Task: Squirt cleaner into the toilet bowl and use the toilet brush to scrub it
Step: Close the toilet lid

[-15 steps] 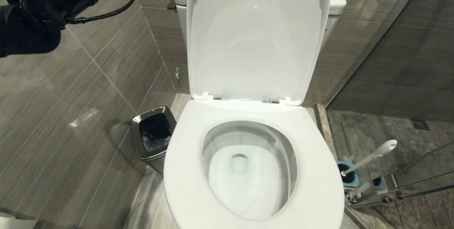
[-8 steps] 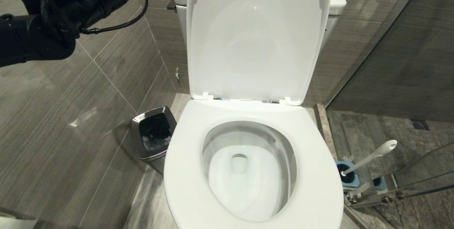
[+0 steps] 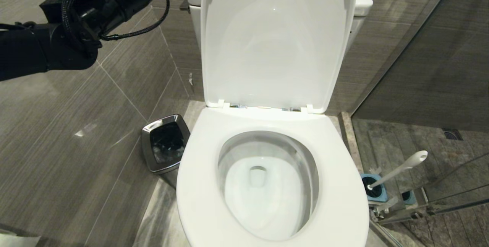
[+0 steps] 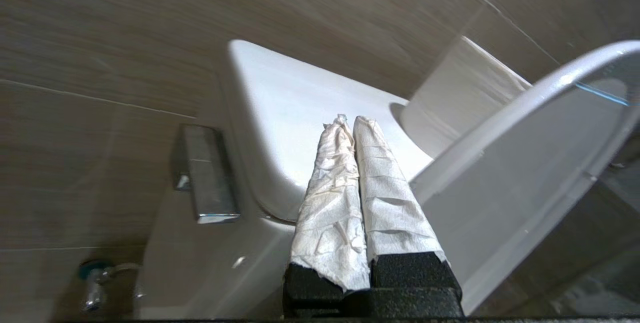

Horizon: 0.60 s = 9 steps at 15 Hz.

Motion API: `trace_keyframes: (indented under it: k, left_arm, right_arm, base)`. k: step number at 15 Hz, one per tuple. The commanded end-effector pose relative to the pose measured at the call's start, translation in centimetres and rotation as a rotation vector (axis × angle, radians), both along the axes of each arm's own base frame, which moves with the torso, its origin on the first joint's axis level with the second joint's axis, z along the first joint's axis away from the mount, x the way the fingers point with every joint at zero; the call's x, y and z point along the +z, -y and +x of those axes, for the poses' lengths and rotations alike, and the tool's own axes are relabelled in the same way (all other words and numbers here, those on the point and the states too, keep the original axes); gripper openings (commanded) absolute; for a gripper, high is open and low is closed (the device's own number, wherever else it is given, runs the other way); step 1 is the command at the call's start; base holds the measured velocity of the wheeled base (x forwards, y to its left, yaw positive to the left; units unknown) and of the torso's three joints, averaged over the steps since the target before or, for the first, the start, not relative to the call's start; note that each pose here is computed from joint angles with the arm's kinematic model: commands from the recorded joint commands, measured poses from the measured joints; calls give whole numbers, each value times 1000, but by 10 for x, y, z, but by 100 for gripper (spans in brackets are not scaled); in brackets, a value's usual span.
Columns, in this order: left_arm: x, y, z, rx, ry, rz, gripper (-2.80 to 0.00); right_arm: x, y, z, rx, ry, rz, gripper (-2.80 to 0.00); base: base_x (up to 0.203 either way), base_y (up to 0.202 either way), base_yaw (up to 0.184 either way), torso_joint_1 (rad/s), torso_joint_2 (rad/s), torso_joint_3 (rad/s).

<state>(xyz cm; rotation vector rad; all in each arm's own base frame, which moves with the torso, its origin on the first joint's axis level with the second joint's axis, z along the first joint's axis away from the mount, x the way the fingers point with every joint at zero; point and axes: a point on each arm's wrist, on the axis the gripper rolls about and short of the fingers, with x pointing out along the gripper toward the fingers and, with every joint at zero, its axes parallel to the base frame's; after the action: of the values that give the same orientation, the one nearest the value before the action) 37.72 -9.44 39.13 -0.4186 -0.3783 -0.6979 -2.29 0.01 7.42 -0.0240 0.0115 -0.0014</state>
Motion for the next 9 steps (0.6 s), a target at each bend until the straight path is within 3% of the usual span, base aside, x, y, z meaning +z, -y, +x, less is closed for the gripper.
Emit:
trace_keyframes:
  k: [1, 9]
  left_arm:
    - [-3, 5, 2, -51, 12, 19, -280]
    - [-12, 14, 8, -69, 20, 69, -280]
  right_arm:
    - [0, 0, 0, 0, -1, -1, -280]
    - [0, 0, 0, 0, -1, -1, -280]
  base:
    - [0, 0, 0, 0, 0, 0]
    - [0, 0, 0, 0, 0, 0]
